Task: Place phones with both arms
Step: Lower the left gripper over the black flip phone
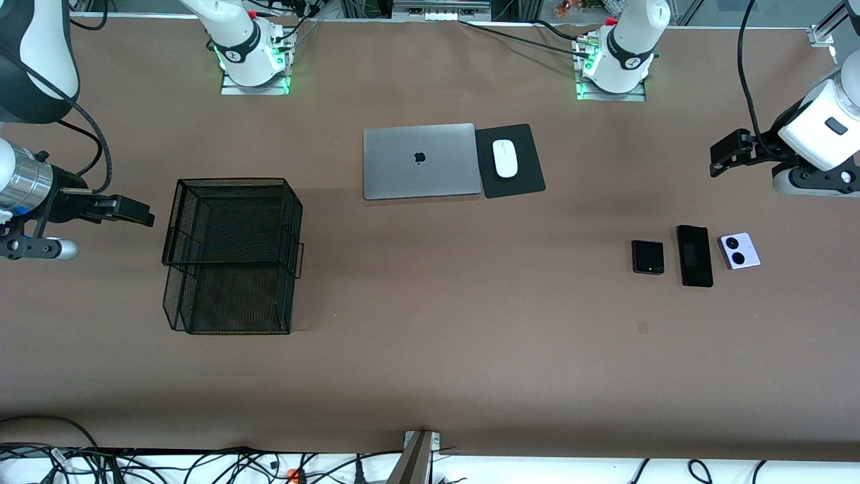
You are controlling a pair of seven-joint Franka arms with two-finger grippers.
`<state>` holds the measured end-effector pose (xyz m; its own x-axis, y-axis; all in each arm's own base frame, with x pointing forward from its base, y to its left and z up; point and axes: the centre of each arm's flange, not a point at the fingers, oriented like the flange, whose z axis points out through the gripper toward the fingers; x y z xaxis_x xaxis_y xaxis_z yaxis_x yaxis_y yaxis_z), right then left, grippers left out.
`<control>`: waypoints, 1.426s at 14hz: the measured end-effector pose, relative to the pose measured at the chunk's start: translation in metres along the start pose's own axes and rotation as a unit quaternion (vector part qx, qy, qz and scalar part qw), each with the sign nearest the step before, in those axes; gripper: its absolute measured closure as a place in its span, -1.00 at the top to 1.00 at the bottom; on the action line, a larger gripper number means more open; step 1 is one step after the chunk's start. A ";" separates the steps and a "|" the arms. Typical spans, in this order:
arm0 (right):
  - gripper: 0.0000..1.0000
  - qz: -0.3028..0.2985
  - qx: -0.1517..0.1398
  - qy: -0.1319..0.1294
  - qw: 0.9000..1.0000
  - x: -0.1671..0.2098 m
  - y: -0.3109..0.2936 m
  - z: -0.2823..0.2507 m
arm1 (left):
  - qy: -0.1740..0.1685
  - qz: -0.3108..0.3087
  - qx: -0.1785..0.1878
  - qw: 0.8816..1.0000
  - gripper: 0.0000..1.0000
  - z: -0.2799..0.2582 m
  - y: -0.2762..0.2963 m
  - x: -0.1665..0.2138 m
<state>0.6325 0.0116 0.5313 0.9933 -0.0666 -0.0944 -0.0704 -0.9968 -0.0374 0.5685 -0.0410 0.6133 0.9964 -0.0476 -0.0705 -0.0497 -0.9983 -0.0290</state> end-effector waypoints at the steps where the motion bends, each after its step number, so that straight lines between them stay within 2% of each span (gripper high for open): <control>1: 1.00 0.000 0.000 0.000 1.000 0.000 0.000 0.000 | 0.001 0.000 0.000 1.000 1.00 -0.001 0.001 0.000; 12: 1.00 0.004 0.000 0.000 1.000 0.000 0.004 0.000 | -0.005 0.001 0.000 1.000 1.00 0.005 0.001 0.005; 17: 1.00 0.004 0.000 0.000 1.000 0.000 0.004 0.000 | -0.042 0.001 -0.001 0.999 1.00 0.043 0.001 0.015; 20: 1.00 0.004 0.000 0.000 1.000 0.000 0.004 0.000 | -0.034 -0.001 -0.002 0.999 1.00 0.078 -0.003 0.030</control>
<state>0.6327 0.0072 0.5315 0.9928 -0.0744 -0.0939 -0.0781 -0.9963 -0.0359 0.5928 -0.0373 0.5334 0.9894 -0.0425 -0.1387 -0.0465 -0.9986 -0.0254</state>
